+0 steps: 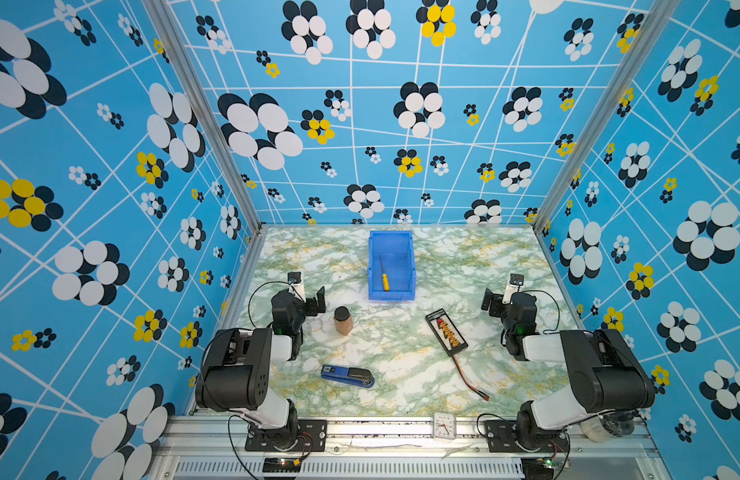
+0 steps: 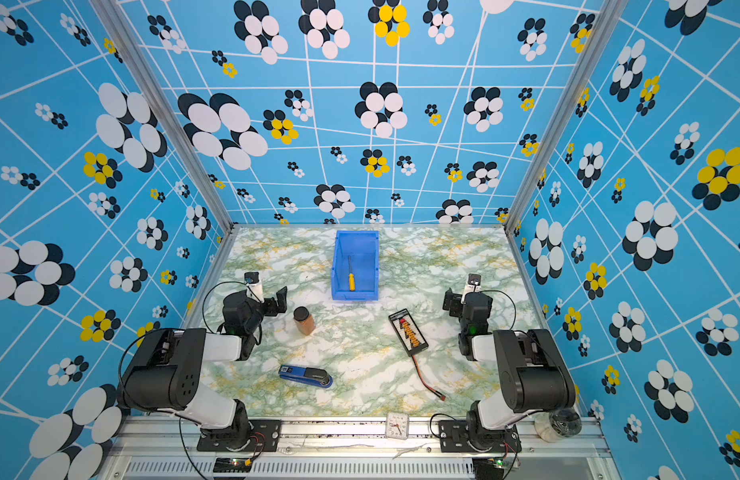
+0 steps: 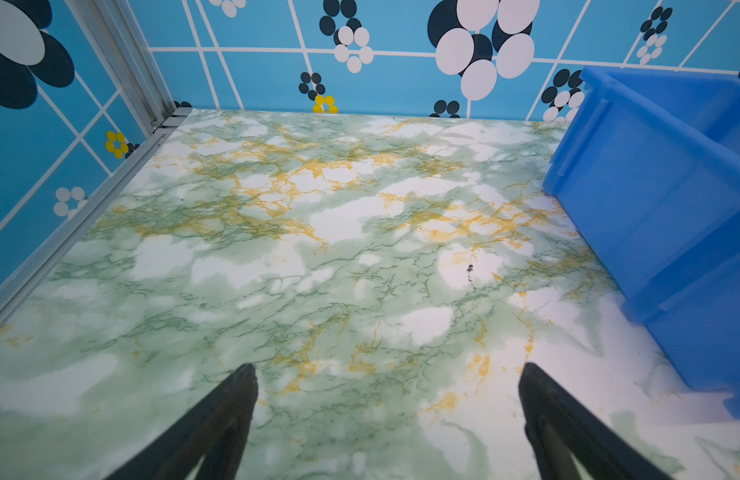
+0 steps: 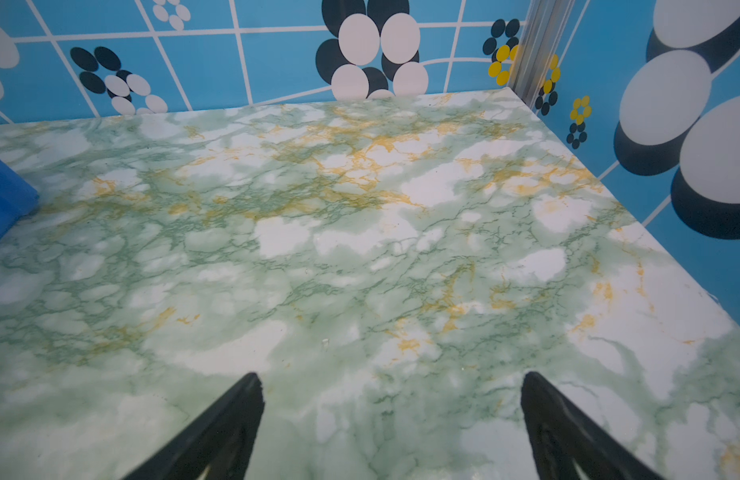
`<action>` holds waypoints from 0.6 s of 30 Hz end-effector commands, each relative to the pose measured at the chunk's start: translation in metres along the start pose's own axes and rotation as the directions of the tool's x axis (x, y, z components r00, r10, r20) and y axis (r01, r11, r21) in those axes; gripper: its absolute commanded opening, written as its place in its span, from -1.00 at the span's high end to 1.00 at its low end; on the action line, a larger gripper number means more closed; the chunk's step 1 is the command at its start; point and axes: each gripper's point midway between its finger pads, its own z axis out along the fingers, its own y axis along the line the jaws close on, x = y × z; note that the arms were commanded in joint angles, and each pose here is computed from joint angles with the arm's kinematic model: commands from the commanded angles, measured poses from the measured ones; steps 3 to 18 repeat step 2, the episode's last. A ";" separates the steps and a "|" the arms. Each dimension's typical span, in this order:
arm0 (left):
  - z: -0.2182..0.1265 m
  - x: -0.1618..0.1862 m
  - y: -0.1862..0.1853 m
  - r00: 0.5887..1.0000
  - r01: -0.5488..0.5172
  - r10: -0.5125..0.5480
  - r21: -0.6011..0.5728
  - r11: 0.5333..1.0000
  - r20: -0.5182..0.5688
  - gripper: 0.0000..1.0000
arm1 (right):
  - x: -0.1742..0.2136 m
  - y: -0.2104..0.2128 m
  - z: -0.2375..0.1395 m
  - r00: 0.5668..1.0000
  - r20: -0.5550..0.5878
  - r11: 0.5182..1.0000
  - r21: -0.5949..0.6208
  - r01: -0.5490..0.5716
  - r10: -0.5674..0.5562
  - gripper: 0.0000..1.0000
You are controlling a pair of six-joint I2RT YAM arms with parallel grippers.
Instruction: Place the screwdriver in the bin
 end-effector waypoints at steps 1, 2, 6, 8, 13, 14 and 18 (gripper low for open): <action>-0.001 -0.003 -0.001 1.000 -0.021 0.021 -0.002 1.000 0.014 -0.99 | -0.014 0.001 0.002 0.999 0.037 1.000 -0.007 0.006 -0.006 -0.99; -0.001 -0.003 0.000 1.000 -0.021 0.021 -0.003 1.000 0.014 -0.99 | -0.014 0.001 0.002 0.999 0.036 1.000 -0.005 0.007 -0.007 -0.98; -0.001 -0.003 0.000 1.000 -0.021 0.021 -0.003 1.000 0.014 -0.99 | -0.014 0.001 0.002 0.999 0.036 1.000 -0.005 0.007 -0.007 -0.98; -0.001 -0.003 0.000 1.000 -0.021 0.021 -0.003 1.000 0.014 -0.99 | -0.014 0.001 0.002 0.999 0.036 1.000 -0.005 0.007 -0.007 -0.98; -0.001 -0.003 0.000 1.000 -0.021 0.021 -0.003 1.000 0.014 -0.99 | -0.014 0.001 0.002 0.999 0.036 1.000 -0.005 0.007 -0.007 -0.98; -0.001 -0.003 0.000 1.000 -0.021 0.021 -0.003 1.000 0.014 -0.99 | -0.014 0.001 0.002 0.999 0.036 1.000 -0.005 0.007 -0.007 -0.98; -0.001 -0.003 0.000 1.000 -0.021 0.021 -0.003 1.000 0.014 -0.99 | -0.014 0.001 0.002 0.999 0.036 1.000 -0.005 0.007 -0.007 -0.98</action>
